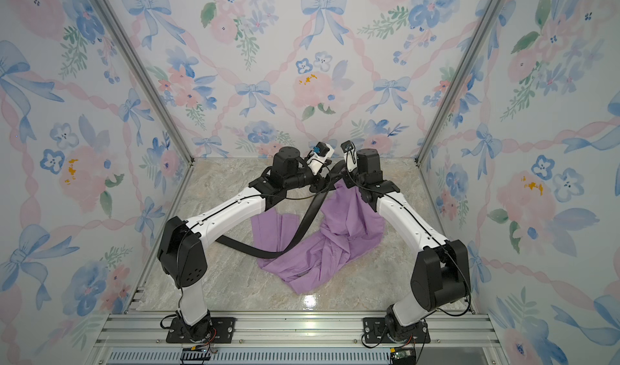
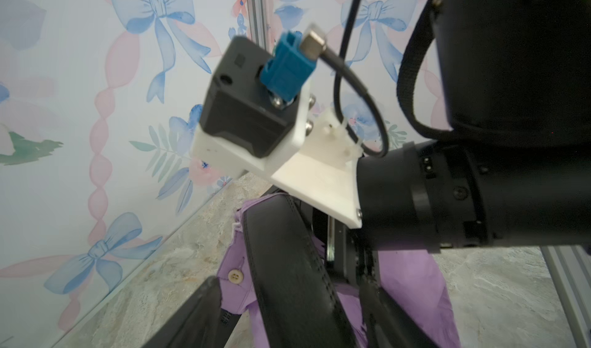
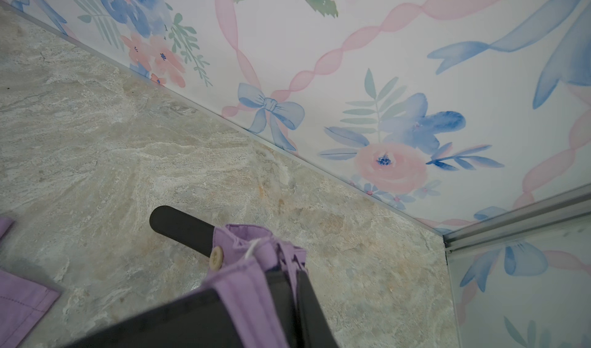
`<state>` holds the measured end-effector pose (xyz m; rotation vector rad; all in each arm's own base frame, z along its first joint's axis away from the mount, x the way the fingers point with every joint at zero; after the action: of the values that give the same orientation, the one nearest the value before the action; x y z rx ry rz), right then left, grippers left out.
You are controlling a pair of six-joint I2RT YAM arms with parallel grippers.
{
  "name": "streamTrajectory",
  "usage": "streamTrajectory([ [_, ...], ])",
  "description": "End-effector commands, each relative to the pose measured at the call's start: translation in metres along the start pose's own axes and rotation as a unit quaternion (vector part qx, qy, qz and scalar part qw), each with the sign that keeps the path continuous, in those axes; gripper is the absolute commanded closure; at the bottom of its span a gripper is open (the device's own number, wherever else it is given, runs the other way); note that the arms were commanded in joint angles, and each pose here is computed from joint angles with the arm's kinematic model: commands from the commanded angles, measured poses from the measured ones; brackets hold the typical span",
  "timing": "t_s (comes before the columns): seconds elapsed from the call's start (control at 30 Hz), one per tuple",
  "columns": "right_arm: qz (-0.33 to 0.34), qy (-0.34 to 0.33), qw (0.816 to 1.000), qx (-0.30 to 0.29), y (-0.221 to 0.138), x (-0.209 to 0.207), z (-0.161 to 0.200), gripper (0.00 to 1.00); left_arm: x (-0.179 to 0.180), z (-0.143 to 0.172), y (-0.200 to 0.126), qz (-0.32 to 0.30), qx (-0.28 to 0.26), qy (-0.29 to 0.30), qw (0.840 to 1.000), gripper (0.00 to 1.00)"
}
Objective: Remove the belt from the trousers
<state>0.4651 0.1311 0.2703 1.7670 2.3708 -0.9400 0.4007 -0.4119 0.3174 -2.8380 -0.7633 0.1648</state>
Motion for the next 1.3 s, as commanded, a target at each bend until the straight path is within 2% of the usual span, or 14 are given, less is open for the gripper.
streamTrajectory([
  [0.0,0.028,-0.021,0.999,-0.017,0.000,-0.007,-0.014,1.00,-0.004,-0.002,0.000,0.019,0.002,-0.042,0.999,0.29],
  [0.07,0.031,-0.022,0.999,-0.016,0.002,-0.006,-0.014,1.00,-0.006,0.003,0.002,0.030,0.010,-0.056,0.998,0.32],
  [0.13,0.037,-0.022,0.999,-0.017,0.001,-0.008,-0.015,1.00,-0.008,0.005,0.002,0.048,0.015,-0.070,0.996,0.44],
  [0.17,0.040,-0.022,0.999,-0.018,0.001,-0.009,-0.015,1.00,-0.009,0.005,0.001,0.059,0.015,-0.077,0.995,0.56],
  [0.23,0.046,-0.023,0.999,-0.016,0.001,-0.011,-0.014,1.00,-0.010,0.002,-0.001,0.069,0.012,-0.079,0.994,0.87],
  [0.27,0.049,-0.023,0.998,-0.016,0.001,-0.011,-0.013,0.97,-0.011,-0.002,-0.003,0.072,0.009,-0.076,0.994,0.99],
  [0.43,0.056,0.007,0.998,-0.006,0.005,-0.018,0.001,0.76,-0.013,-0.036,-0.022,0.067,-0.026,-0.044,0.996,1.00],
  [0.53,0.056,0.035,0.998,0.009,0.013,-0.022,0.017,0.63,-0.017,-0.073,-0.041,0.059,-0.064,-0.014,0.996,1.00],
  [0.7,0.042,0.070,0.994,0.077,0.039,-0.020,0.058,0.50,-0.028,-0.153,-0.087,0.047,-0.150,0.052,0.986,1.00],
  [0.8,0.035,0.083,0.990,0.110,0.051,-0.016,0.073,0.34,-0.025,-0.187,-0.112,0.035,-0.188,0.068,0.979,1.00],
  [0.87,0.030,0.090,0.988,0.120,0.056,-0.012,0.079,0.28,-0.021,-0.201,-0.125,0.020,-0.205,0.073,0.976,1.00],
  [1.0,0.017,0.099,0.985,0.142,0.064,-0.006,0.087,0.25,-0.012,-0.213,-0.142,-0.009,-0.220,0.082,0.972,1.00],
  [1.1,0.006,0.102,0.981,0.163,0.071,-0.001,0.092,0.24,0.003,-0.210,-0.146,-0.032,-0.217,0.074,0.973,1.00],
  [1.27,-0.001,0.104,0.978,0.182,0.079,0.003,0.099,0.23,0.005,-0.224,-0.160,-0.045,-0.235,0.081,0.968,1.00],
])
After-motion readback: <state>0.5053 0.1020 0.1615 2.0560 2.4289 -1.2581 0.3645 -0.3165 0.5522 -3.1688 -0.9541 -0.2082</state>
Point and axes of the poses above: each gripper's point midway between its finger pads, its own y axis out along the fingers, its own x axis along the line the jaws close on, z = x × y, the point moved 1 cm from there along -y, back along the fingers, and after that the axes turned 4 degrees about -y, right-handed, at the moved point
